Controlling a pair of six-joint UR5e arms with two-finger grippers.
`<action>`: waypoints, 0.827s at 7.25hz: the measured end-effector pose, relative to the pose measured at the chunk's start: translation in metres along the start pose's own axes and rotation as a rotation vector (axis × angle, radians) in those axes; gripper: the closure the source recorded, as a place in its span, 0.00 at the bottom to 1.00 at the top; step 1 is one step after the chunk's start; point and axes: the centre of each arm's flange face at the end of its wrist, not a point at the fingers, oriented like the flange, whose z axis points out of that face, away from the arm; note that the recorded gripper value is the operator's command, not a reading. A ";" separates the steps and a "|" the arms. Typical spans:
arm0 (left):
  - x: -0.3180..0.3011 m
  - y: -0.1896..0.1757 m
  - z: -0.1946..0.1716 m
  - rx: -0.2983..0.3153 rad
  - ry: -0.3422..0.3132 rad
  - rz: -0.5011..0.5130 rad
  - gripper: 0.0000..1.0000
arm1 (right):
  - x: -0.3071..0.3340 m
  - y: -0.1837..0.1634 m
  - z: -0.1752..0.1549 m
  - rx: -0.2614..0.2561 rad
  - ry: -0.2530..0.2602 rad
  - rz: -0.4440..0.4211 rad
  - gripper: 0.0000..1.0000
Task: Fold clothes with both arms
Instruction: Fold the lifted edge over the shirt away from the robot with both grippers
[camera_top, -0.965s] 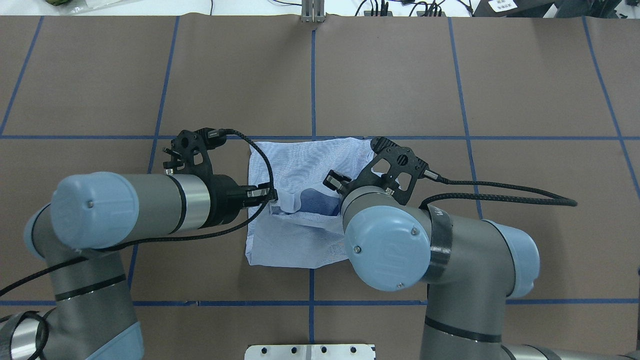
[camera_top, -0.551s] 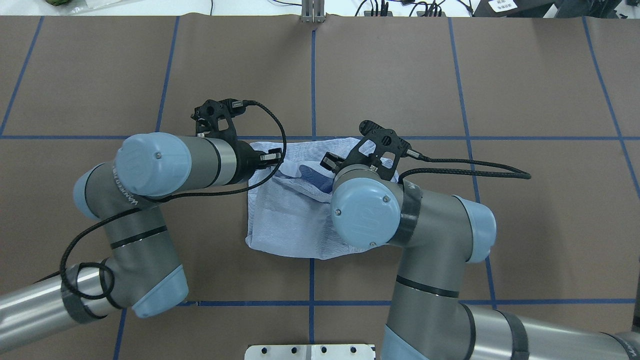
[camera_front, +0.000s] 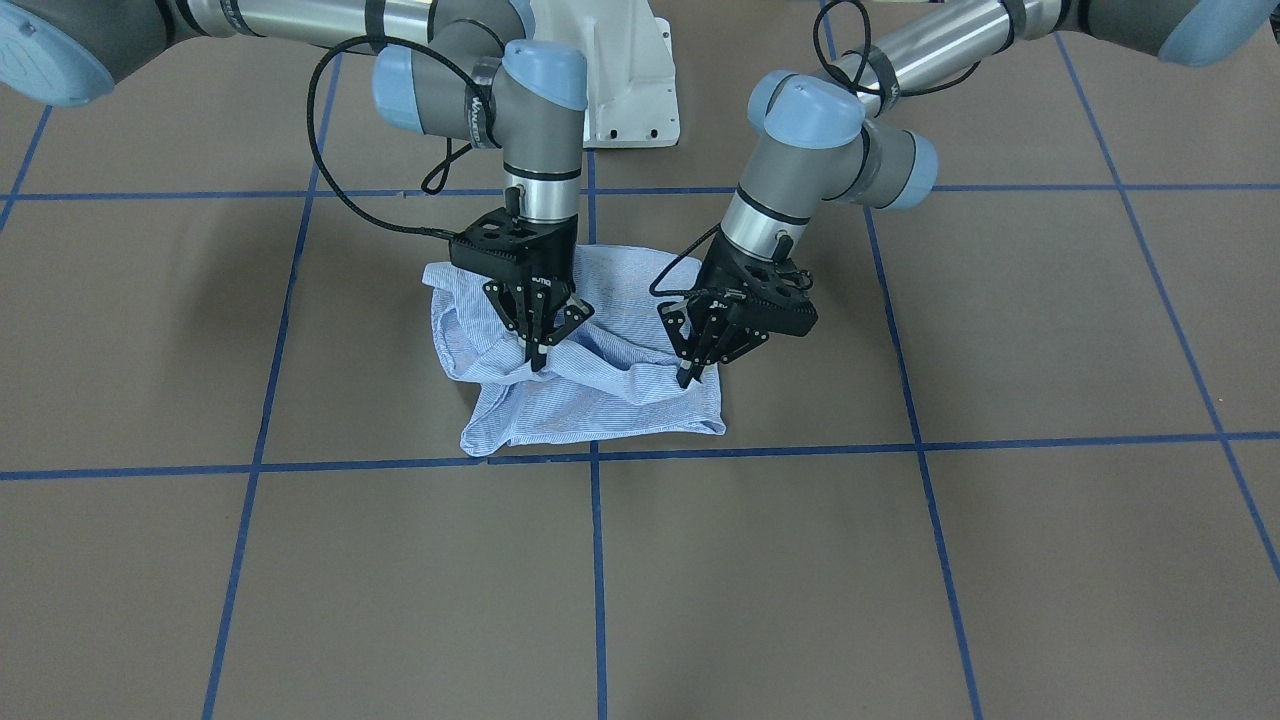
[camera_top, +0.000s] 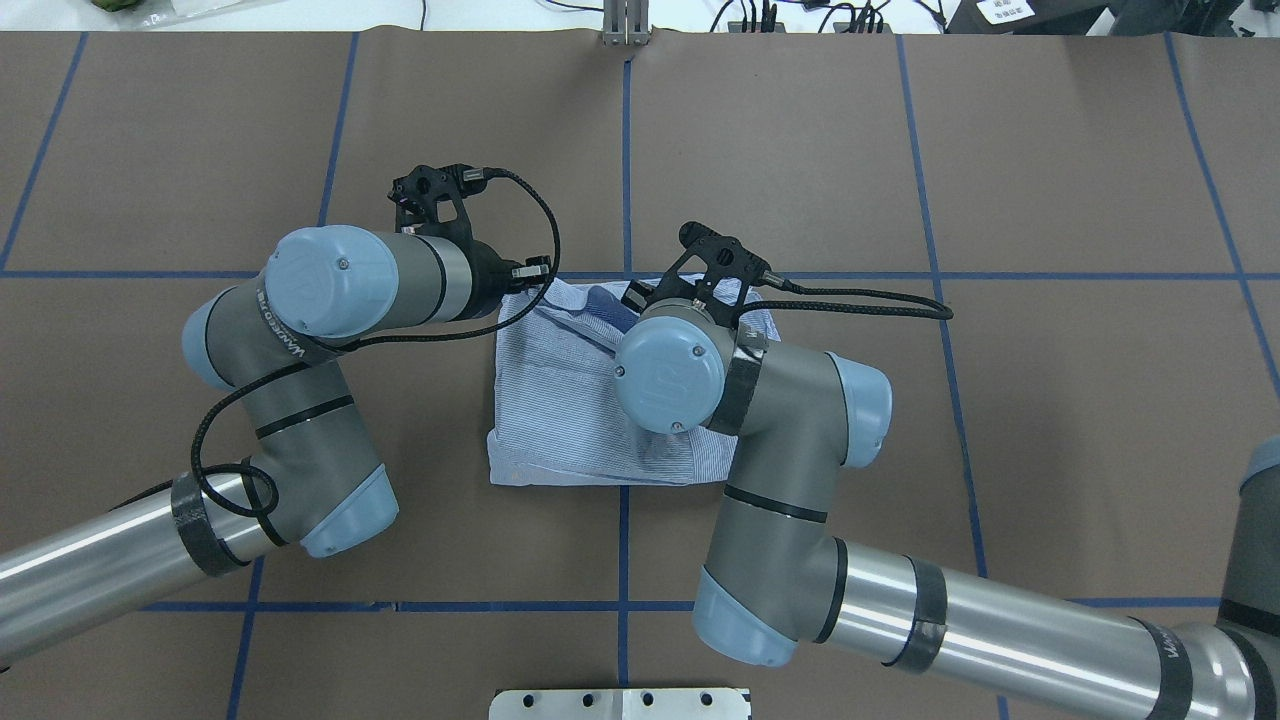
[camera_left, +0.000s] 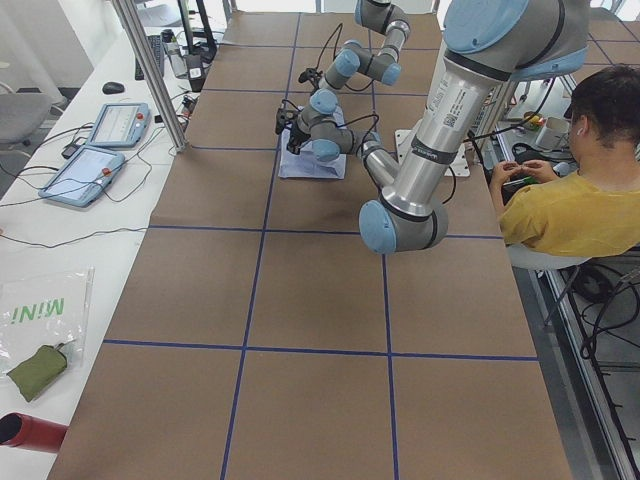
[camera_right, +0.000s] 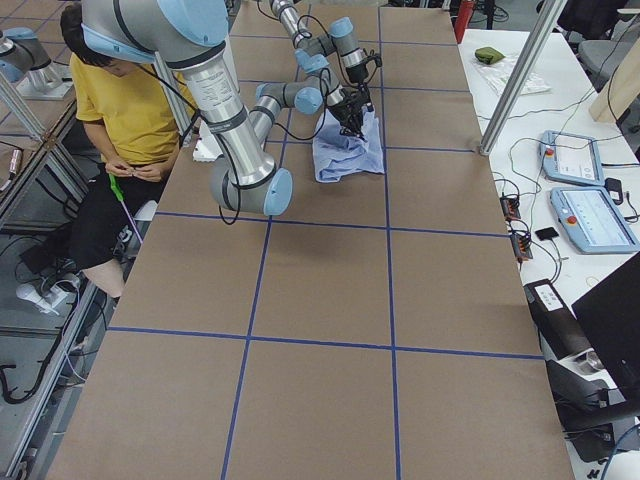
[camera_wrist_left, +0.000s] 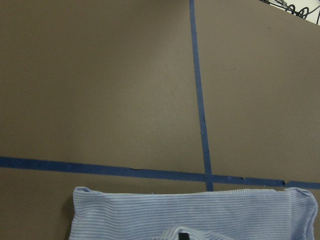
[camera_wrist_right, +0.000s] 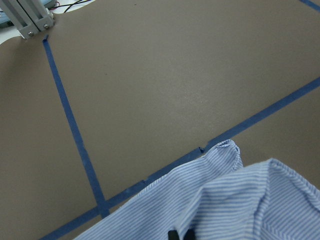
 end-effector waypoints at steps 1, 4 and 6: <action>-0.005 -0.002 0.005 0.002 -0.010 -0.001 1.00 | -0.002 -0.006 0.007 -0.001 0.006 -0.026 0.99; -0.012 -0.002 0.012 0.000 -0.029 -0.001 0.01 | -0.004 -0.036 0.015 -0.031 0.022 -0.069 0.00; -0.013 -0.010 0.007 0.012 -0.006 0.018 0.00 | -0.012 -0.051 0.012 -0.039 0.007 -0.110 0.00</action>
